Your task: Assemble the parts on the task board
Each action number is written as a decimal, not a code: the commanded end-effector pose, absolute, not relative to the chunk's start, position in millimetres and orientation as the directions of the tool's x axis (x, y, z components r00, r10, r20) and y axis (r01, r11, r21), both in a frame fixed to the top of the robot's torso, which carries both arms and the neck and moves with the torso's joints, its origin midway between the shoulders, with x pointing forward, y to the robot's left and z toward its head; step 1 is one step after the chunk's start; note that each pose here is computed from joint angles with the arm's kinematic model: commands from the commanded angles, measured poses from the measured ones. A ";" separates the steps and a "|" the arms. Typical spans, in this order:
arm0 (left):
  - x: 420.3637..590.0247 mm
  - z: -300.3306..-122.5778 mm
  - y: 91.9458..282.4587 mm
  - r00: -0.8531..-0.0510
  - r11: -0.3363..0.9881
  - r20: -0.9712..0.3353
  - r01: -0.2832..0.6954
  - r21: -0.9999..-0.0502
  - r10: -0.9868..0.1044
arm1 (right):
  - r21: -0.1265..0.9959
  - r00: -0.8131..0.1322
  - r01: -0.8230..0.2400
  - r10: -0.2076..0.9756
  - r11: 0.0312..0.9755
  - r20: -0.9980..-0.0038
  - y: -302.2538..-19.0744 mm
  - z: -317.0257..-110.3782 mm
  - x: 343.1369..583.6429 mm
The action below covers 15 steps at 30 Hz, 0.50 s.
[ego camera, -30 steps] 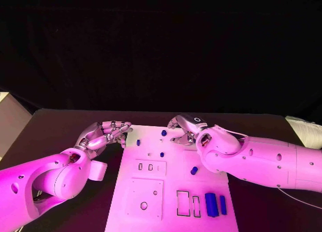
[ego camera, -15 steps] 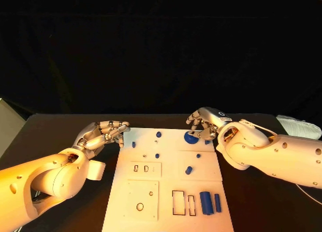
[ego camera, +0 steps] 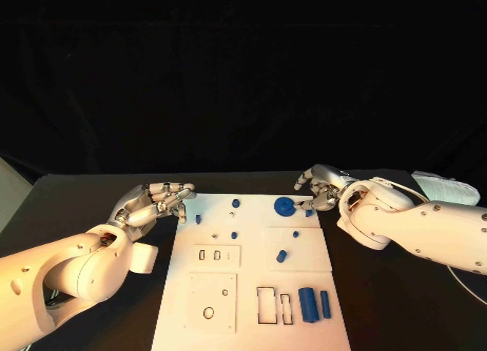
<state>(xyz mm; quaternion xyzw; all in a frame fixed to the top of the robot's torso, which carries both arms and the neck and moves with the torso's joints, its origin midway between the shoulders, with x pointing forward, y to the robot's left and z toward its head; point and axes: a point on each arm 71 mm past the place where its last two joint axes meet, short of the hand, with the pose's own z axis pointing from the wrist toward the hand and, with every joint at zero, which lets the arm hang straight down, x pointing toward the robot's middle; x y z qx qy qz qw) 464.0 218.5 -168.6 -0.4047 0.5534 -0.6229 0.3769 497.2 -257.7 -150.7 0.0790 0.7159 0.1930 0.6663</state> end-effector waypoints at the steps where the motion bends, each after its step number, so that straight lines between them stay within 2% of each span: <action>1: 463.9 -166.9 215.8 -0.411 -0.119 0.099 0.025 -0.993 -0.906 | 0.380 -0.169 -0.123 0.358 0.917 -0.918 -252.2 -157.8 499.4; 15: 464.3 -167.1 216.9 -0.409 -0.117 0.097 0.025 -0.993 -0.907 | 0.391 -0.183 -0.110 0.368 0.914 -0.912 -238.5 -166.3 504.7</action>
